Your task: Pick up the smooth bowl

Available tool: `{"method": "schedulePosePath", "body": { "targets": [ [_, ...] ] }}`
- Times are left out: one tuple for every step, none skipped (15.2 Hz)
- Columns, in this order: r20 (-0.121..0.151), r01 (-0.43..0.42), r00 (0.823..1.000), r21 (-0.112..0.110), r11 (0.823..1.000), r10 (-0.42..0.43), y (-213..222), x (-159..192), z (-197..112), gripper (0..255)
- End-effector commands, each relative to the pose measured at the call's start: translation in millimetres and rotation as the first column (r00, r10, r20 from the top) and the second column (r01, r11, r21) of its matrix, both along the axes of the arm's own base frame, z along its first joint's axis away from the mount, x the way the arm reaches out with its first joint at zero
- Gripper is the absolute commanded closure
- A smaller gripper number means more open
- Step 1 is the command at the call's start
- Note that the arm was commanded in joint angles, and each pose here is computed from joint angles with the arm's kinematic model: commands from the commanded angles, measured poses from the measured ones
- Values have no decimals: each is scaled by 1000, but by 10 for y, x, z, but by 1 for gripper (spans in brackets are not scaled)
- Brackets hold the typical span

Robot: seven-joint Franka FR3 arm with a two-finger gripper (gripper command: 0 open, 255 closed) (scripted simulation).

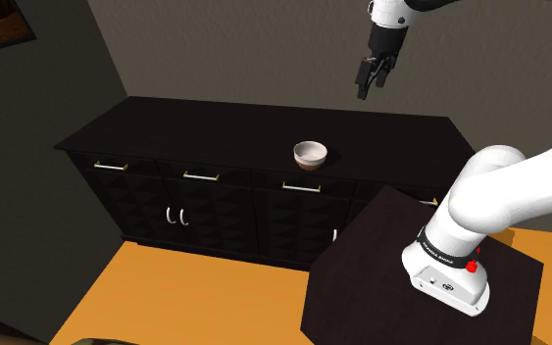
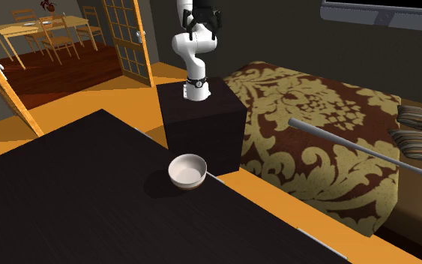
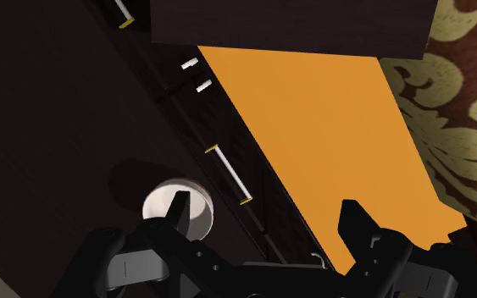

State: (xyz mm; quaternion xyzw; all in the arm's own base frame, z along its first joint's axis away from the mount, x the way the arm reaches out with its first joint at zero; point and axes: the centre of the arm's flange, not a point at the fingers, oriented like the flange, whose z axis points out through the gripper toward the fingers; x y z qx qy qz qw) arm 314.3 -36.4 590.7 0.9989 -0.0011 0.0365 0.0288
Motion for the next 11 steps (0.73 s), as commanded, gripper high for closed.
{"method": "schedulePosePath", "body": {
  "targets": [
    [0, 0, 1000, 0, 1000, 0, 0, 0, 0, 0],
    [-2, 3, 1000, -3, 1000, -3, -8, 87, -102, 0],
    [-5, 6, 1000, -5, 1000, -6, -17, 174, -204, 0],
    [-7, 9, 1000, -8, 1000, -9, -26, 261, -306, 0],
    [-9, 12, 1000, -11, 1000, -12, -36, 347, -408, 0],
    [-12, 15, 1000, -13, 1000, -16, -46, 433, -510, 0],
    [-14, 19, 1000, -16, 1000, -19, -57, 519, -613, 0],
    [-16, 22, 1000, -19, 1000, -22, -68, 605, -715, 0],
    [-19, 25, 1000, -21, 999, -25, -80, 690, -818, 0],
    [-21, 28, 999, -24, 999, -28, -93, 775, -921, 0],
    [-23, 31, 999, -27, 999, -31, -106, 859, -1025, 0]
  ]
}}
